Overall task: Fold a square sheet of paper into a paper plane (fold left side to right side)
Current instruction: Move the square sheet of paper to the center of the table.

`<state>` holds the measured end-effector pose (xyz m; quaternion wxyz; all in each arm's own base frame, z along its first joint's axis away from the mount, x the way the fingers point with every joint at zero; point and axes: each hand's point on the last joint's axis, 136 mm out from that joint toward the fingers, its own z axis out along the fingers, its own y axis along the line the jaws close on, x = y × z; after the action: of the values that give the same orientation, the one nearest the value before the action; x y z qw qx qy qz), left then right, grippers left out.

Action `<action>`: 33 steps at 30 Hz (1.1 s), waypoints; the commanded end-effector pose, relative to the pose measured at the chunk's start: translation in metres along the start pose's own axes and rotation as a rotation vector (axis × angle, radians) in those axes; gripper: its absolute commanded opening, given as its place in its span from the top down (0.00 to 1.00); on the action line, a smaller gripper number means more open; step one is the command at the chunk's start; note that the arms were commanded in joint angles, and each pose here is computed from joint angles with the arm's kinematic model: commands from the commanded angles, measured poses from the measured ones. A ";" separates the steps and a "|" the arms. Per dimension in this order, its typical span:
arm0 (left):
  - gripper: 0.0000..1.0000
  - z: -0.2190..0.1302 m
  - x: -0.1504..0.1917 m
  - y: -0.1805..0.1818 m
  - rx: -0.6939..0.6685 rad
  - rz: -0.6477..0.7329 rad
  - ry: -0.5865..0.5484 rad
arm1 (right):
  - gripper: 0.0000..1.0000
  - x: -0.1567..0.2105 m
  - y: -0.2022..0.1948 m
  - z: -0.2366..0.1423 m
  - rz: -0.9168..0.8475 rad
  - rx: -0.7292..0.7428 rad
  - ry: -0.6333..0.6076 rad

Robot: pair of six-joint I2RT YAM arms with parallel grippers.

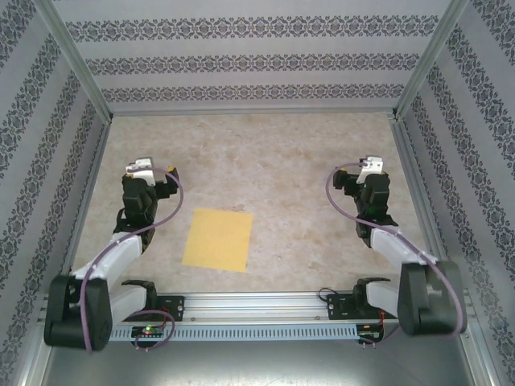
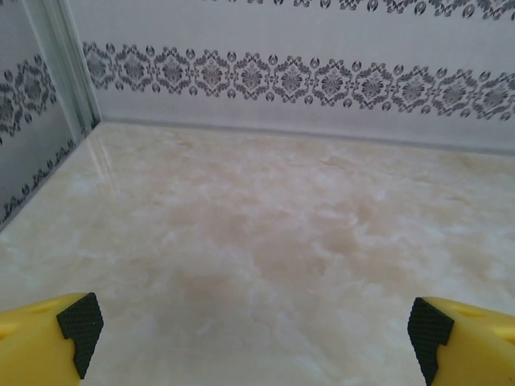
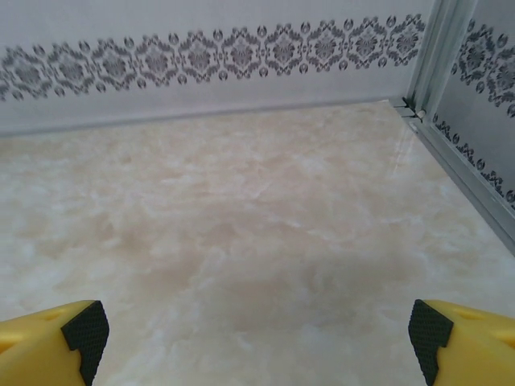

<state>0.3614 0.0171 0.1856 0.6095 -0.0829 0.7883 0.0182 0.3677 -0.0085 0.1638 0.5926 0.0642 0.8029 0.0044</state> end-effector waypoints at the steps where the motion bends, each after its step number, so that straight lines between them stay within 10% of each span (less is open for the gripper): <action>1: 0.00 -0.021 0.020 -0.003 -0.004 -0.125 0.227 | 0.02 0.005 0.008 -0.022 0.077 -0.012 0.097; 20: 0.29 -0.115 0.149 -0.128 0.250 0.137 0.966 | 0.02 0.038 0.083 -0.093 0.080 -0.173 0.359; 33: 0.56 -0.094 0.196 -0.169 0.268 0.250 1.086 | 0.02 0.038 0.086 -0.094 0.057 -0.170 0.350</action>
<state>0.2446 -0.1674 0.0313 0.1127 0.0817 0.9893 -0.0434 0.2732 0.0892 0.1504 0.4364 0.0279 0.8931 0.1056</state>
